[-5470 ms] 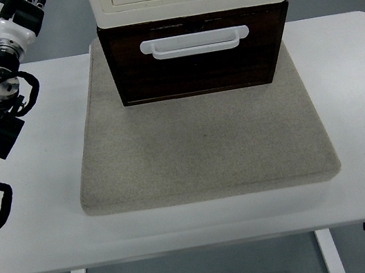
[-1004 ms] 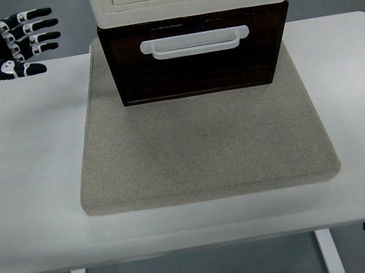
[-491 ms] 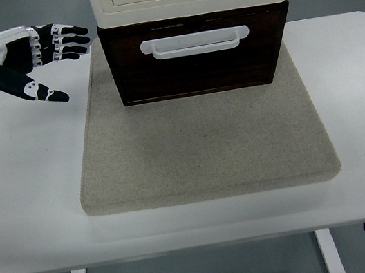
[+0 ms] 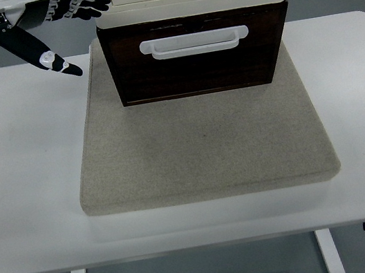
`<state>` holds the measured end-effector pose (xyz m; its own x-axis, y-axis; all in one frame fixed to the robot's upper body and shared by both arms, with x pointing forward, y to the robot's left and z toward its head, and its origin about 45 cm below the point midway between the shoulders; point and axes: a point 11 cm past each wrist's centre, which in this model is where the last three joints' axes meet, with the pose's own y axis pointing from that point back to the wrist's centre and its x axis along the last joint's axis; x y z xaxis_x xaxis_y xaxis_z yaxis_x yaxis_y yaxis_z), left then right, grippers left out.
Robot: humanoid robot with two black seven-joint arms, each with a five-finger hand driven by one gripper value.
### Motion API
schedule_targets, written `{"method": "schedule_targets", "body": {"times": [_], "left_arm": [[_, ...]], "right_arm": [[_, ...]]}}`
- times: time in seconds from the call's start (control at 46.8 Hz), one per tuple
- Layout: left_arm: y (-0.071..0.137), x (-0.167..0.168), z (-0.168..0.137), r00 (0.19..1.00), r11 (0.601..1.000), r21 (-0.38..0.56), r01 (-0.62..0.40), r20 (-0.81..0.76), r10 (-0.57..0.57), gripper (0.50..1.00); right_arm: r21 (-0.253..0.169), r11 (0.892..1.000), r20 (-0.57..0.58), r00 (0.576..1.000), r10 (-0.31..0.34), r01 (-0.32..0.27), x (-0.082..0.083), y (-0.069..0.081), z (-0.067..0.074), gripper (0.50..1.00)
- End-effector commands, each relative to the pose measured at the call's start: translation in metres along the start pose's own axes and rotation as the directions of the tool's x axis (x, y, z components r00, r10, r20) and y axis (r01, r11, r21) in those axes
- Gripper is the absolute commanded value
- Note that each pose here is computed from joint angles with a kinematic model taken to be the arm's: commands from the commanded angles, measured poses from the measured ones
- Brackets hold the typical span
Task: Open the drawer under the combination cabinet
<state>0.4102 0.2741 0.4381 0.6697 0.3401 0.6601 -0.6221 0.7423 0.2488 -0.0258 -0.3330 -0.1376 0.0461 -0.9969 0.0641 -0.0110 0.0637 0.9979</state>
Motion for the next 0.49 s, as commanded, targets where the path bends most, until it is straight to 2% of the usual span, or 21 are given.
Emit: {"method": "schedule_targets", "body": {"times": [0.0, 0.256, 0.47], "left_arm": [[-0.006, 0.003, 0.007, 1.0, 1.0, 0.003, 0.001, 0.017, -0.001, 1.0], [-0.024, 0.008, 0.032, 0.992, 0.997, 0.048, 0.055, 0.112, -0.06, 1.0], [-0.03, 0.008, 0.045, 0.987, 0.996, 0.04, 0.075, 0.138, -0.08, 1.0]], "right_arm": [[0.0, 1.0, 0.0, 1.0, -0.001, 0.001, 0.0, 0.0, 0.0, 0.928], [0.0, 1.0, 0.0, 1.0, -0.001, 0.001, 0.0, 0.0, 0.0, 0.928], [0.0, 1.0, 0.0, 1.0, -0.001, 0.001, 0.0, 0.0, 0.0, 0.928]]}}
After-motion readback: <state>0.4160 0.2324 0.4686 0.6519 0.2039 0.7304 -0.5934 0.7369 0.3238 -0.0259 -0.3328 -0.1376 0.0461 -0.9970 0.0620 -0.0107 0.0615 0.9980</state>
